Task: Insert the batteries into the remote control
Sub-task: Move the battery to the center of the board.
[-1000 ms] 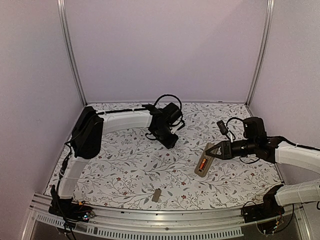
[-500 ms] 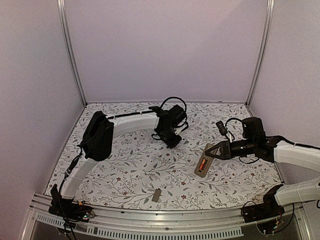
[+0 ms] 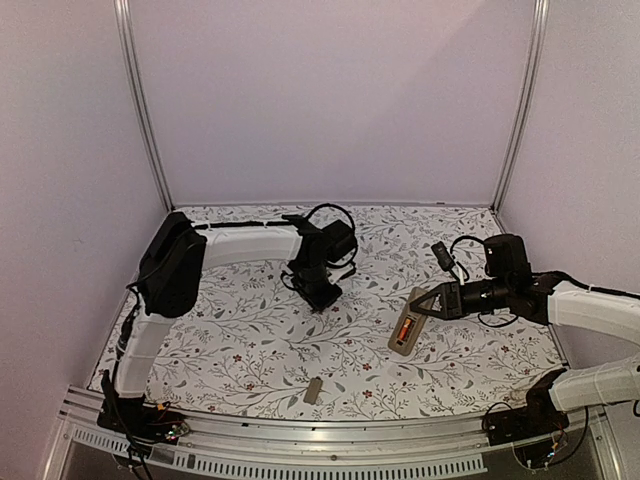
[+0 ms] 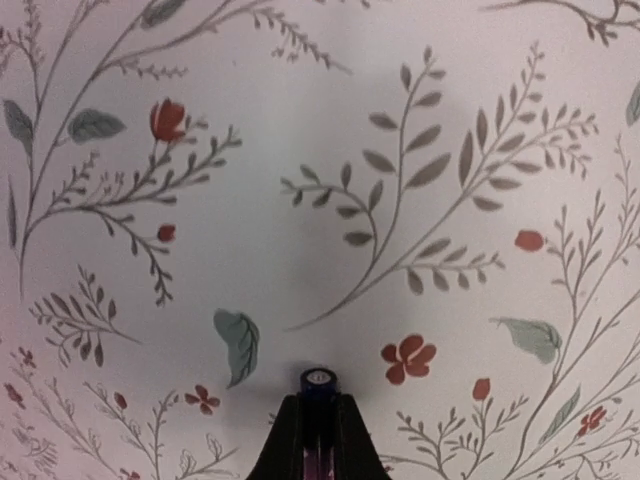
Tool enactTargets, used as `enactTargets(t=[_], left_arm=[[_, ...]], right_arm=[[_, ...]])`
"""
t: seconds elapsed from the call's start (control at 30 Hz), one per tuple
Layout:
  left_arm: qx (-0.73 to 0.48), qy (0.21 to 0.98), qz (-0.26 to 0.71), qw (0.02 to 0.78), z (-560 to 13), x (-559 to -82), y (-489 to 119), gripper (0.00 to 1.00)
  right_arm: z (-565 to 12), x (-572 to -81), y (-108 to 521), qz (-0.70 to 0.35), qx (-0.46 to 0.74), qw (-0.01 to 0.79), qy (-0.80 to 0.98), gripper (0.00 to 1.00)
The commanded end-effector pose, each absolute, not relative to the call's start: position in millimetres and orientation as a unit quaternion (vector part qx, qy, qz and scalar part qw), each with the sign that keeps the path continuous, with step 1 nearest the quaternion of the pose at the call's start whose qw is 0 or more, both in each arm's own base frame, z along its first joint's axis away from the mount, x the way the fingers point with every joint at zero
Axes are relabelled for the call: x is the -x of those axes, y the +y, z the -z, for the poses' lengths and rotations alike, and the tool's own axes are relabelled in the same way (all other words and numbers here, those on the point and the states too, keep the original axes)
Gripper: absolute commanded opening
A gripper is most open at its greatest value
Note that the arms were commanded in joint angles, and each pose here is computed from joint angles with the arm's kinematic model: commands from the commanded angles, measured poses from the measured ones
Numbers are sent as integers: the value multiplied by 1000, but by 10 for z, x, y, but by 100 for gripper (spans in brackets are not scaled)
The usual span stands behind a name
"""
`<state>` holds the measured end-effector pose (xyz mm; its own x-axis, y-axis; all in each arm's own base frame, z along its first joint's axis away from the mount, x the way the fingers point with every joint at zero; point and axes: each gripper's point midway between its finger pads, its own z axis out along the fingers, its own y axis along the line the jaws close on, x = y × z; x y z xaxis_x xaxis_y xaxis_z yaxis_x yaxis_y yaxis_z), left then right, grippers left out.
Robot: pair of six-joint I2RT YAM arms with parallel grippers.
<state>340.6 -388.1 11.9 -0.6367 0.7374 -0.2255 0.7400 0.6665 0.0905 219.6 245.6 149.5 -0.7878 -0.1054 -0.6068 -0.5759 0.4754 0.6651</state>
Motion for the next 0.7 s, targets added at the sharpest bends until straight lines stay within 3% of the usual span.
enactTargets(t=[0.0, 0.27, 0.67], left_arm=[[-390, 918, 0, 63, -220, -2958, -3480, 0], [-377, 926, -30, 2, -146, -2528, -2978, 1], [-390, 919, -55, -36, 51, -2376, -2879, 17]], right_arm=[[-1647, -2223, 2495, -480, 218, 260, 809, 0], [-1648, -2217, 2502, -484, 218, 257, 807, 0], [-1641, -2220, 2505, -484, 218, 256, 808, 0]])
